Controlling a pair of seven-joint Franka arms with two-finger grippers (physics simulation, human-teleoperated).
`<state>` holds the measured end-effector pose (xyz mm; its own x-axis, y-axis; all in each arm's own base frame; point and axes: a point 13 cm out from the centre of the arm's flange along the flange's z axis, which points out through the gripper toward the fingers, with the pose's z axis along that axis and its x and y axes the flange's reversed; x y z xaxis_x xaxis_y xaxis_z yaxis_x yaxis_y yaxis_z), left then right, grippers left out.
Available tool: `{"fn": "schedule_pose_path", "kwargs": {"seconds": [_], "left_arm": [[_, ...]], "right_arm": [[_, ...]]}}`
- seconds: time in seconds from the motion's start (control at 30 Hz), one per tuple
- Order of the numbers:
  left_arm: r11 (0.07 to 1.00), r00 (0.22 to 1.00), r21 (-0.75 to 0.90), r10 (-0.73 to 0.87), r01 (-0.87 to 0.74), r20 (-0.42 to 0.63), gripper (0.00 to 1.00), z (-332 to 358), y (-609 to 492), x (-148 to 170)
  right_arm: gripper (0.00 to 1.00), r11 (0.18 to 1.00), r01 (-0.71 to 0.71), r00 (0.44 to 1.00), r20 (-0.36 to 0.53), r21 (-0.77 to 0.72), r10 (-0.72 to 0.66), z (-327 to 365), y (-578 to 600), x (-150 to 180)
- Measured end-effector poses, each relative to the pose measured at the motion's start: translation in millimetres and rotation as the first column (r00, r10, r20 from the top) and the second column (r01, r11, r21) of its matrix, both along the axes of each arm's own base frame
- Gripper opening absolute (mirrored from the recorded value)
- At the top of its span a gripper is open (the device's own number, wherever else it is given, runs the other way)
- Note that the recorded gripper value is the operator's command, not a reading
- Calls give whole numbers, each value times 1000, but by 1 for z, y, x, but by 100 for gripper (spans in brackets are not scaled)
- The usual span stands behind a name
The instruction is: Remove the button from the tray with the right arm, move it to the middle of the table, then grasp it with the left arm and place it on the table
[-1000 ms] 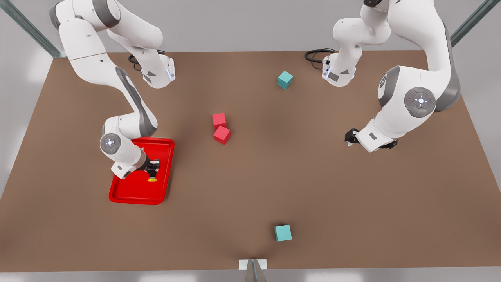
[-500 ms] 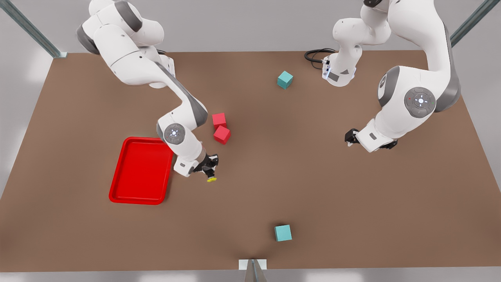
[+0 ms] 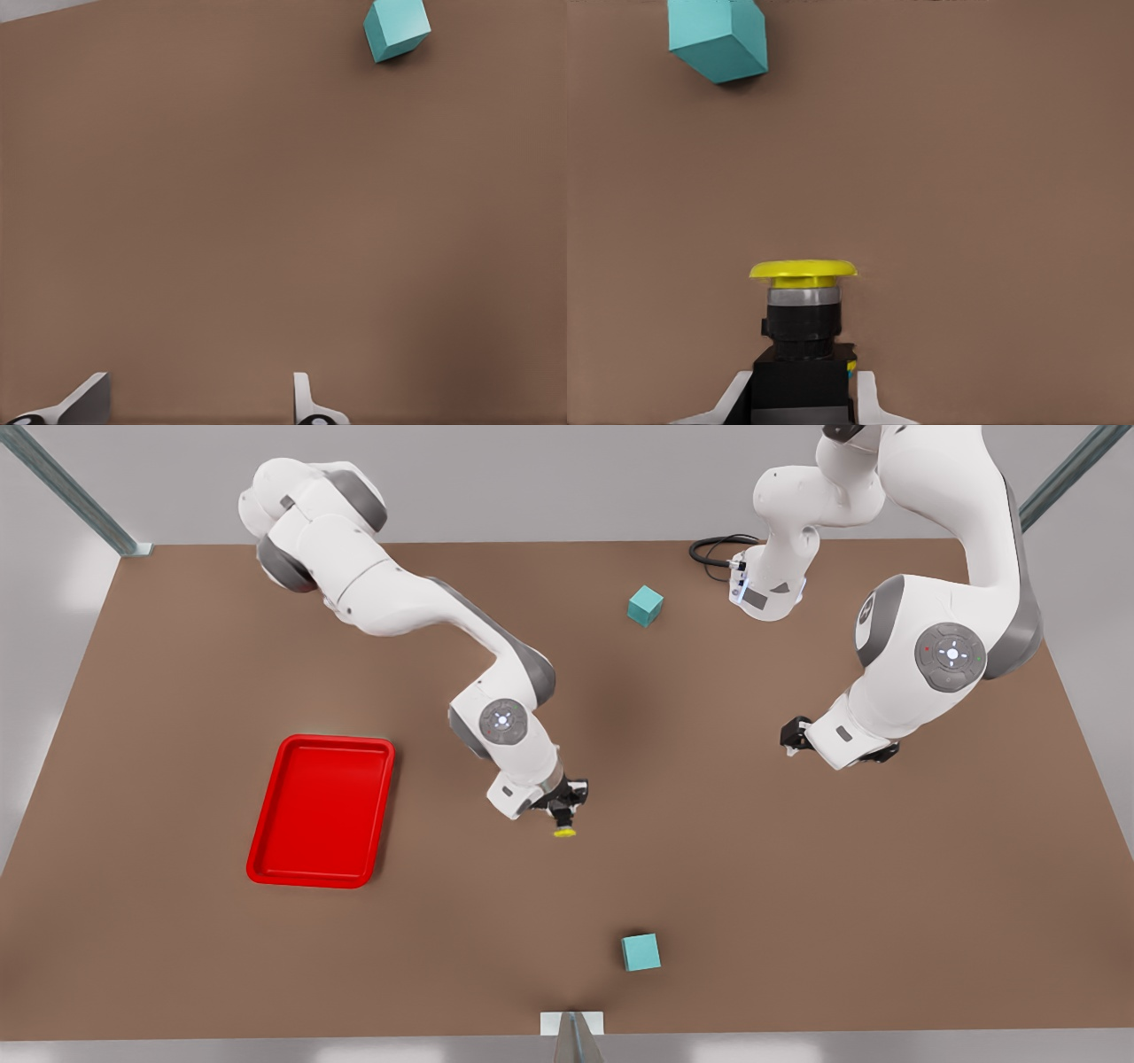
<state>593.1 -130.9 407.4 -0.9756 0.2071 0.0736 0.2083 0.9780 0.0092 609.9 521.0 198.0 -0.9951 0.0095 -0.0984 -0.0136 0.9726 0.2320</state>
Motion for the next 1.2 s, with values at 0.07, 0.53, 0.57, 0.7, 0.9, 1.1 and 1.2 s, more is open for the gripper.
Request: {"fn": "schedule_pose_path", "kwargs": {"seconds": [0.07, 0.53, 0.57, 0.7, 0.9, 1.1, 1.2], "left_arm": [[1000, 1000, 0, 0, 0, 1, 100, 0, 0, 0], [1000, 1000, -1, 0, 0, 1, 100, -4, -1, 3], [1000, 1000, -1, 0, 0, 1, 100, -4, -1, 3], [1000, 1000, -2, 0, 0, -1, 100, -6, -1, 3], [996, 993, 2, -94, 94, -73, 100, -57, -75, -7], [976, 959, -16, -217, 217, -184, 100, -250, -273, -70], [990, 982, -41, -141, 137, -122, 100, -302, -293, -58]], "right_arm": [[42, 999, 38, 999, -1, 8, -38, -7, 27, -2], [100, 958, 280, 956, -72, -59, -284, -89, 88, -48], [100, 954, 292, 953, -66, -64, -296, -90, 86, -47], [100, 910, 415, 909, -42, 15, -414, 42, 21, 25], [100, 804, 571, 819, 53, -165, -571, 228, -352, 36], [100, 857, 441, 891, 12, -268, -455, 267, -437, 13], [100, 880, 371, 919, -16, -298, -393, 272, -458, 7]]}}
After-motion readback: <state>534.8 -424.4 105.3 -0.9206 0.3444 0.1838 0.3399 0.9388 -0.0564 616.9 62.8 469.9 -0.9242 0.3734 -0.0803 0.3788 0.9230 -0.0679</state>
